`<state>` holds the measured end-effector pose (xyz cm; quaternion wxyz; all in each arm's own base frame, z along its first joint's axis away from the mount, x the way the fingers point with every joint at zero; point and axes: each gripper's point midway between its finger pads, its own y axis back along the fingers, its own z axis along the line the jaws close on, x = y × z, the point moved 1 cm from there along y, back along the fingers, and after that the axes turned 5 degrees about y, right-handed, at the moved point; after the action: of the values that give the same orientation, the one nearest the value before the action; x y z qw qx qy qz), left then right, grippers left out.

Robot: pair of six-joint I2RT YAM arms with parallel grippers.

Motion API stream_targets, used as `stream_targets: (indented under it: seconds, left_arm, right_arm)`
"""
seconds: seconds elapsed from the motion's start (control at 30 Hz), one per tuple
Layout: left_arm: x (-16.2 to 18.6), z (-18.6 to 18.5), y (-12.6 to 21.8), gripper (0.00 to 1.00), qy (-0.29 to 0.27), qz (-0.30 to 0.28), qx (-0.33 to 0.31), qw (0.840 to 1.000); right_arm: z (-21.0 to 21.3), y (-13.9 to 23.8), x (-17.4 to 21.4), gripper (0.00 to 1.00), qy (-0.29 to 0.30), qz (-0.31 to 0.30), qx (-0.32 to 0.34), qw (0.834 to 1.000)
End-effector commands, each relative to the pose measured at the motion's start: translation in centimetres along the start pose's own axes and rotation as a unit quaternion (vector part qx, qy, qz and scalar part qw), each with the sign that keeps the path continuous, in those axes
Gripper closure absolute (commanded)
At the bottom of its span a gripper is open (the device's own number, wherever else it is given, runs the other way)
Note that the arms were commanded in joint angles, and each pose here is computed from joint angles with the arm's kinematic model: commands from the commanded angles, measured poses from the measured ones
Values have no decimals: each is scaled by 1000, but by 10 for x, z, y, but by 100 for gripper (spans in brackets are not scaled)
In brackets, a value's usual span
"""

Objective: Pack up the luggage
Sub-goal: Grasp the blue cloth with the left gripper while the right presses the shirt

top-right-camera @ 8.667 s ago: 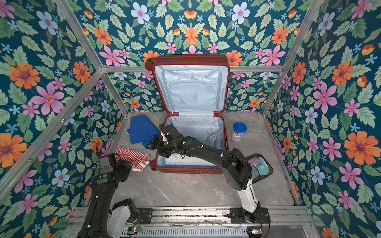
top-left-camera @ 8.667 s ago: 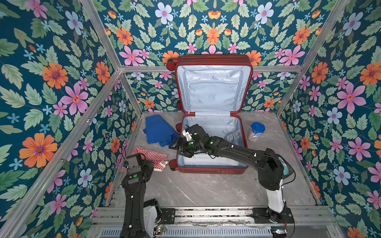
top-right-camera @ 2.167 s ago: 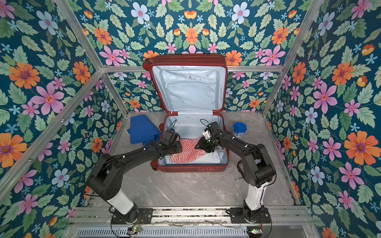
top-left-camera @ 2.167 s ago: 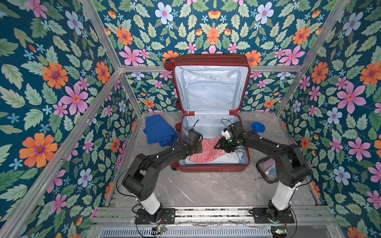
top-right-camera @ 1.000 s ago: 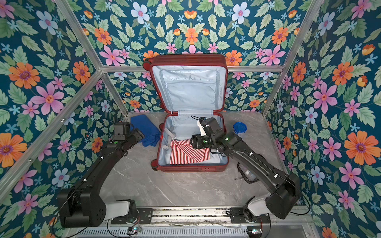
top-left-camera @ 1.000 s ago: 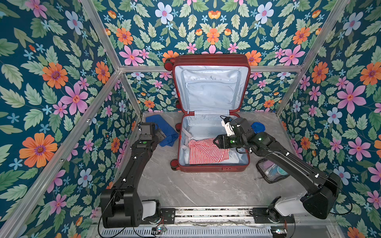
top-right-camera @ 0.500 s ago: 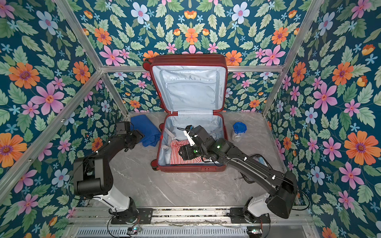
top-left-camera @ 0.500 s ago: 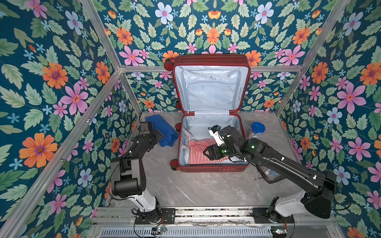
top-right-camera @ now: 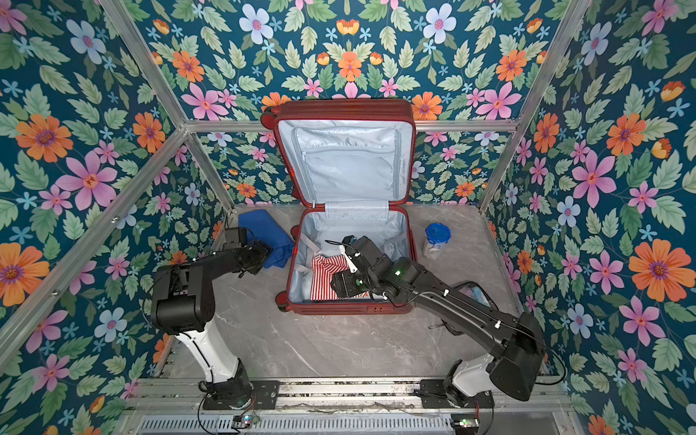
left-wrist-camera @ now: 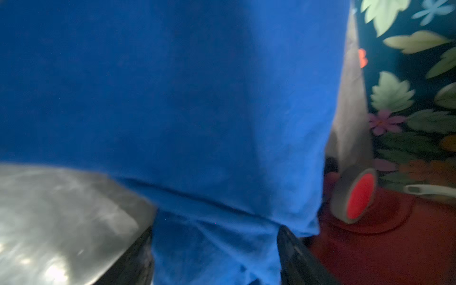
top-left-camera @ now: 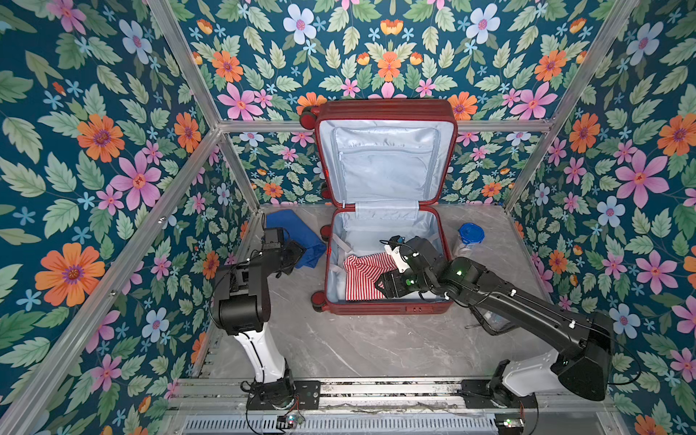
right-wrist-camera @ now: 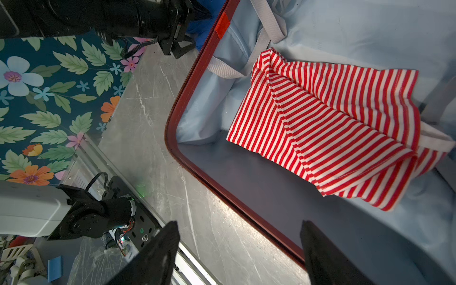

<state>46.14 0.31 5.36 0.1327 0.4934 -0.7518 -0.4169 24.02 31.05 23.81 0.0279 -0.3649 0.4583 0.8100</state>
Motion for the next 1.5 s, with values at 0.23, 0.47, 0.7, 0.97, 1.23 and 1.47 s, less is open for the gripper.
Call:
stream_targets:
  seconds: [0.23, 0.47, 0.7, 0.97, 1.23, 1.47]
  left_arm:
    - [1, 1, -21, 65, 39, 3, 22, 999]
    - [-18, 6, 4, 100, 19, -33, 3, 999]
    - [-28, 29, 52, 100, 7, -67, -19, 998]
    - [-14, 83, 94, 100, 33, -89, -52, 994]
    - [5, 124, 139, 100, 72, -131, -65, 987]
    - [27, 135, 165, 100, 69, -132, -73, 986]
  right_arm:
    - [-6, -1, 5, 23, -7, 5, 14, 1000]
    - [-8, 2, 11, 24, -14, 5, 13, 1000]
    - [8, -7, 3, 24, -21, 5, -29, 999]
    - [33, -23, -10, 25, -9, 10, -62, 998]
    - [44, -22, -10, 25, -2, 8, -75, 997]
    - [42, -12, -9, 26, -8, -4, -77, 997]
